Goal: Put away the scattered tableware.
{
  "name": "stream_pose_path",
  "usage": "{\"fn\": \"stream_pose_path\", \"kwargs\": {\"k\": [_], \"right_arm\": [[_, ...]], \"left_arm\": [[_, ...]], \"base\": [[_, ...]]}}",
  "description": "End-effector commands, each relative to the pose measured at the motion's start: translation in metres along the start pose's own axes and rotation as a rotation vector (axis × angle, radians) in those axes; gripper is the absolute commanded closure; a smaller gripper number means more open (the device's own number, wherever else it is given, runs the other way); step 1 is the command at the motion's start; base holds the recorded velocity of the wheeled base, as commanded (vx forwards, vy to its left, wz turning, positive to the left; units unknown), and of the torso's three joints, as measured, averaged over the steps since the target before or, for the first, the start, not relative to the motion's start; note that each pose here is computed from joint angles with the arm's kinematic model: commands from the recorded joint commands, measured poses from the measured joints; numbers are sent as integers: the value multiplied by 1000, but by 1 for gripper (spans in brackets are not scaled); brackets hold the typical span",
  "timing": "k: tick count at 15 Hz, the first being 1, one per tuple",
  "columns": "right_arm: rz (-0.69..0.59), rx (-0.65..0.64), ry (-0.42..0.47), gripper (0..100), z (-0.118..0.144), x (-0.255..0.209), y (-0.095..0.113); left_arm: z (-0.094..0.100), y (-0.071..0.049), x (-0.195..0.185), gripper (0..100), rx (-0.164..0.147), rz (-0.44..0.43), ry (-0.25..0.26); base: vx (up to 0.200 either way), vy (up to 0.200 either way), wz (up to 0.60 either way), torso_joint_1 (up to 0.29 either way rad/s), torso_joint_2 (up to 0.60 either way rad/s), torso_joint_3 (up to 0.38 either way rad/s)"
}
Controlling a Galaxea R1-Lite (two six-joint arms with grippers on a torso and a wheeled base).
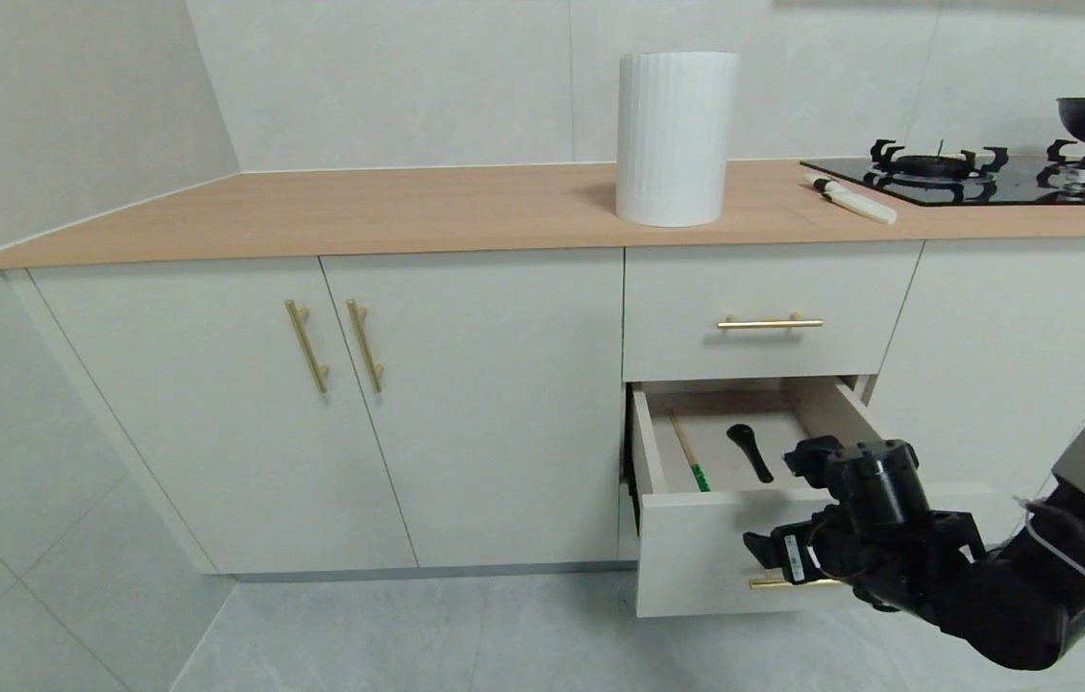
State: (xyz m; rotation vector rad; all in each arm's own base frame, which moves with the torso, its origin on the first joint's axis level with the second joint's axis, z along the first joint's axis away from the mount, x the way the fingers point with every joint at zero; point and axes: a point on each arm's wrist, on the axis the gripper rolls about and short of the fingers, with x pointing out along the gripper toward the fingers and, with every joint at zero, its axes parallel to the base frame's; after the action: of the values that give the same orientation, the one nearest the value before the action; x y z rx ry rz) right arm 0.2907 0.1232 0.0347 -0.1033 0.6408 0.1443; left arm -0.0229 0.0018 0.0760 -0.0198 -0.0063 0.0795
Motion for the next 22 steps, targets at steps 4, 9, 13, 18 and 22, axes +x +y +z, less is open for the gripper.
{"fn": "stream_pose_path", "kwargs": {"k": [4, 9, 13, 18, 22], "right_arm": [[-62, 75, -72, 0, -10, 37, -14], [-139, 146, -106, 0, -6, 63, -24], [-164, 208, -141, 0, 2, 72, -34], [-205, 233, -170, 0, 8, 88, -44], [-219, 245, -200, 0, 16, 100, -49]], "left_arm": [[0, 0, 0, 0, 0, 0, 1], [0, 0, 0, 0, 0, 0, 1], [0, 0, 0, 0, 0, 0, 1], [0, 0, 0, 0, 0, 0, 1], [0, 0, 0, 0, 0, 0, 1]], "base": [[0, 0, 0, 0, 0, 0], [0, 0, 0, 0, 0, 0], [0, 0, 0, 0, 0, 0], [0, 0, 0, 0, 0, 0], [0, 0, 0, 0, 0, 0]]}}
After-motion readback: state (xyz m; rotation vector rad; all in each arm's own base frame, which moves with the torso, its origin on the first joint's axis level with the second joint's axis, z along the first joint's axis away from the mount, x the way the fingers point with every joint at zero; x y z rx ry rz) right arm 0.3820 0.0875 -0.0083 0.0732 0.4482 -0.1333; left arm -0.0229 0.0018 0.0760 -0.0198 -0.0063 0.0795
